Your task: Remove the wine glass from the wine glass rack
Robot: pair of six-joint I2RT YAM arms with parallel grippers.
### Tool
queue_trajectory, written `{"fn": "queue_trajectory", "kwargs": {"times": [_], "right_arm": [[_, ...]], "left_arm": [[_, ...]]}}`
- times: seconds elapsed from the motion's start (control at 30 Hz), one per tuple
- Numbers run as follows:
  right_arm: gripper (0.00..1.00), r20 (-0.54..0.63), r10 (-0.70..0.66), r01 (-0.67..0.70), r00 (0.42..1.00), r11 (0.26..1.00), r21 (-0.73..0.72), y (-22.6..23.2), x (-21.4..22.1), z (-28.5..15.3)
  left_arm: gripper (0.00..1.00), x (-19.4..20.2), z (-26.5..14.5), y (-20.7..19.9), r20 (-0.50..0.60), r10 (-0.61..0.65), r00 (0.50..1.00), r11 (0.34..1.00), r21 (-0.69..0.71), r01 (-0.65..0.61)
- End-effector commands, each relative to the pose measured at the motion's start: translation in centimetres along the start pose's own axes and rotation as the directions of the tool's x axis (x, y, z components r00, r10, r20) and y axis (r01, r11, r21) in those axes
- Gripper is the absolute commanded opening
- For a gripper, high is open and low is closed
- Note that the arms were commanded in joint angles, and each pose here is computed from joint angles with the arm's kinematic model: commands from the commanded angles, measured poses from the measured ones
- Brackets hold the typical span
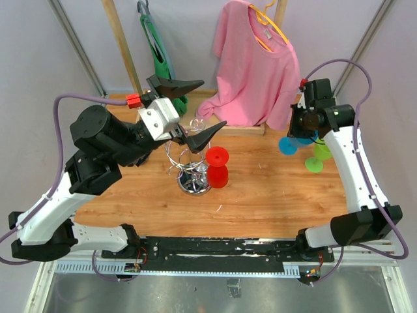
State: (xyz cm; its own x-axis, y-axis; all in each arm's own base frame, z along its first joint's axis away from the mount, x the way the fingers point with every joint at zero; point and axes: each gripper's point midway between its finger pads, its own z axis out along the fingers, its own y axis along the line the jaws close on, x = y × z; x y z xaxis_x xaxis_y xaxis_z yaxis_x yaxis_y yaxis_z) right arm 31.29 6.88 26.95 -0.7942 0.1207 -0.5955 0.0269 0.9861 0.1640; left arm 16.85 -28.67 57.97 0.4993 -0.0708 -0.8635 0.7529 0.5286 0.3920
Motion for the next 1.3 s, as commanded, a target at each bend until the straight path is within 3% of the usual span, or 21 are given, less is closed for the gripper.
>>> {"fn": "queue_trajectory", "kwargs": {"times": [0.0,0.33,0.87,1.1,1.27], "right_arm": [[0.01,0.062,-0.029,0.022,0.998,0.993,0.115,-2.2,-1.8,2.8],[0.01,-0.106,0.007,0.013,0.994,0.983,0.184,-4.0,3.2,8.0],[0.01,-0.171,0.103,-0.064,0.980,0.973,0.222,-7.4,5.5,10.7],[0.20,-0.159,0.085,-0.054,0.984,0.980,0.191,-6.8,4.7,10.4],[0.25,-0.151,0.081,-0.054,0.985,0.983,0.175,-6.4,3.9,9.9]], "left_arm": [[0.99,-0.4,-0.8,0.8,0.007,-0.047,0.999,0.997,-0.057,0.047],[0.99,0.2,-1.2,0.6,-0.003,-0.030,1.000,0.998,-0.053,0.030],[0.99,0.7,-1.4,0.0,-0.021,-0.023,1.000,1.000,-0.021,0.023],[0.99,1.0,-1.6,-0.3,-0.026,-0.016,1.000,1.000,-0.011,0.016],[0.99,1.1,-1.5,-0.5,-0.025,-0.016,1.000,1.000,-0.001,0.016]]}}
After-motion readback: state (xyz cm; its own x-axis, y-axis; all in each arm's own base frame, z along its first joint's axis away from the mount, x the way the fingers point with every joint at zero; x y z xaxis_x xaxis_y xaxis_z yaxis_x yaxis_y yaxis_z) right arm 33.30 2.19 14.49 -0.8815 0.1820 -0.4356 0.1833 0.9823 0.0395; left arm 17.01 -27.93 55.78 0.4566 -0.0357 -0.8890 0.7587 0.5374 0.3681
